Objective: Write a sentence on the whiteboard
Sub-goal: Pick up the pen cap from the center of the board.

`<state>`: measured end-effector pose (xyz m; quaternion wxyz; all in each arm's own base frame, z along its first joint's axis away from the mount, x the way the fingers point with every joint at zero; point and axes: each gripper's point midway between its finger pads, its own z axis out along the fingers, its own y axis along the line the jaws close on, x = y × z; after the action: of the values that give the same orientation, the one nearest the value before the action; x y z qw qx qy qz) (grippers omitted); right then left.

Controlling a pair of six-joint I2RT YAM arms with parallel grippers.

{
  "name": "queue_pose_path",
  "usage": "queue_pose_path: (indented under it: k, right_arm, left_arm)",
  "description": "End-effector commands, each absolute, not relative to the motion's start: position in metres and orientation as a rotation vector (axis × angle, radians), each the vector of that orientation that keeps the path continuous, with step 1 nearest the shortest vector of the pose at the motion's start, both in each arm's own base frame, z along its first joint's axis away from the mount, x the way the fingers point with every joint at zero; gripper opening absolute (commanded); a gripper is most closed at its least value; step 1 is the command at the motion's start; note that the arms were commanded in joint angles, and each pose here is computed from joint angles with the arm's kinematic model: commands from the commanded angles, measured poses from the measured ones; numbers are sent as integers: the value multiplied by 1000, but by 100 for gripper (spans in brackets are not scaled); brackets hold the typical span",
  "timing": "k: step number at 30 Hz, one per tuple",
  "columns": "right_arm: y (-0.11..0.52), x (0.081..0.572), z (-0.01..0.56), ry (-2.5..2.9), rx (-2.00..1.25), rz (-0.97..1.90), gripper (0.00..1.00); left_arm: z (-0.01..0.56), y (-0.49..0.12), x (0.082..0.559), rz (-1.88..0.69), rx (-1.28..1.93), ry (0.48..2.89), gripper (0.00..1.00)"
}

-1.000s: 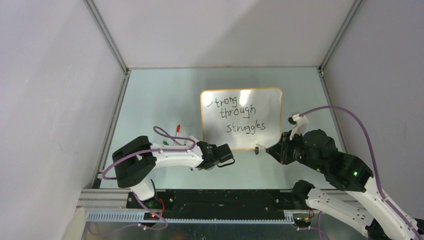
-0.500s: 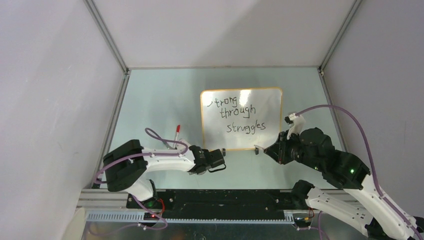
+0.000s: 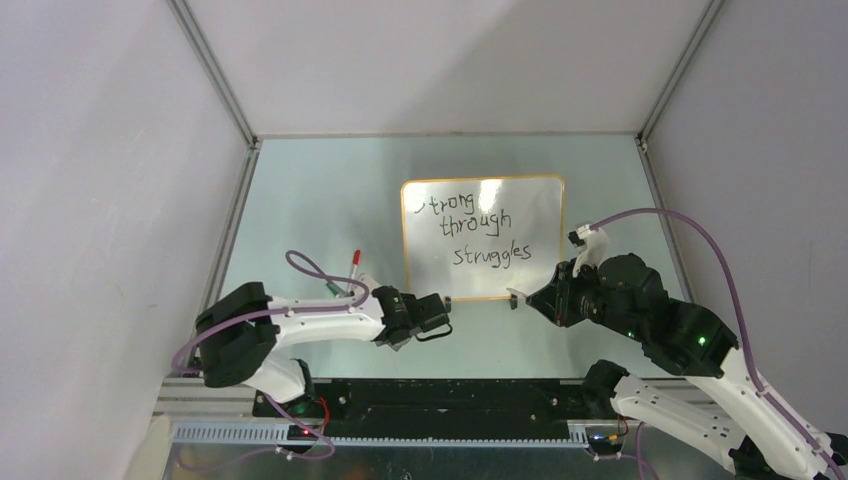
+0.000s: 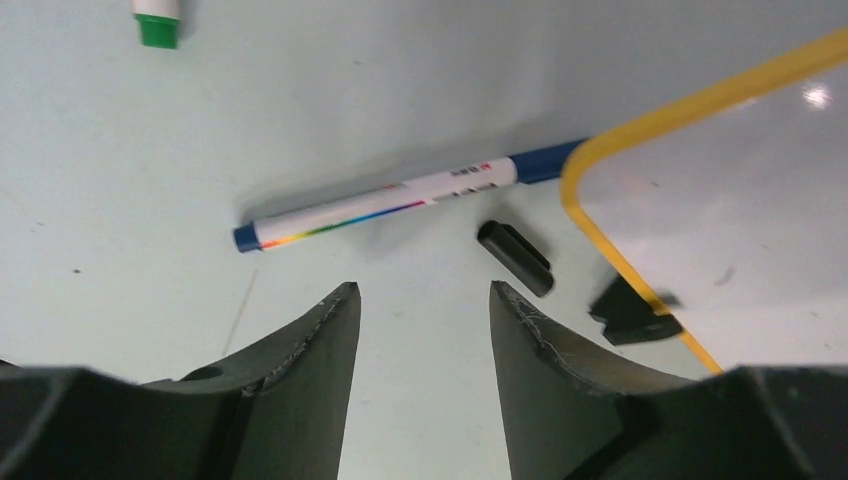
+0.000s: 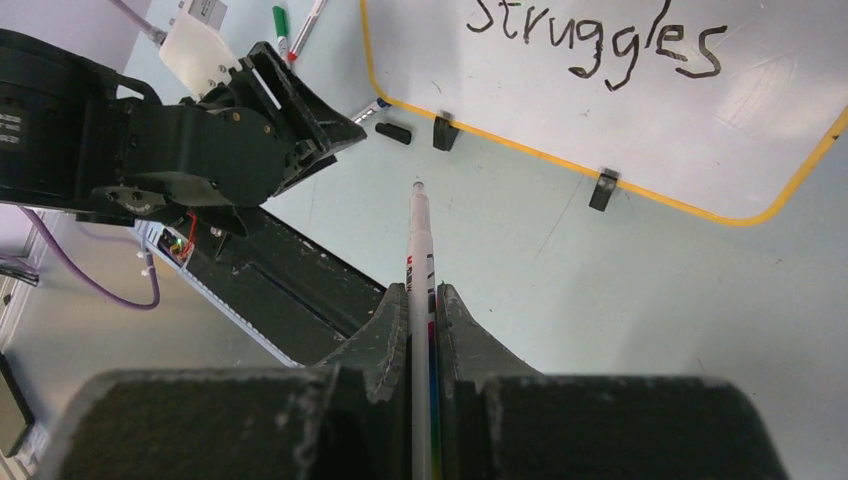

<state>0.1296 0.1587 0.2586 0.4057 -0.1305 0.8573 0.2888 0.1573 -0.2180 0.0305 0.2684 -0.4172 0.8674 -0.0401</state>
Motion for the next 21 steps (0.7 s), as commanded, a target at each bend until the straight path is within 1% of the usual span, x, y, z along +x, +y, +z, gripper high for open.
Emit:
queue_pose_path:
  k: [1, 10, 21]
  right_arm:
    - [161, 133, 267, 2119, -329, 750, 0]
    - [157, 131, 269, 2110, -325, 751, 0]
    - [151, 130, 273, 2083, -317, 753, 0]
  left_arm:
    - [59, -236, 168, -219, -1113, 2306, 57]
    - [58, -250, 177, -175, -1128, 2305, 56]
    - [28, -252, 189, -46, -1182, 2346, 54]
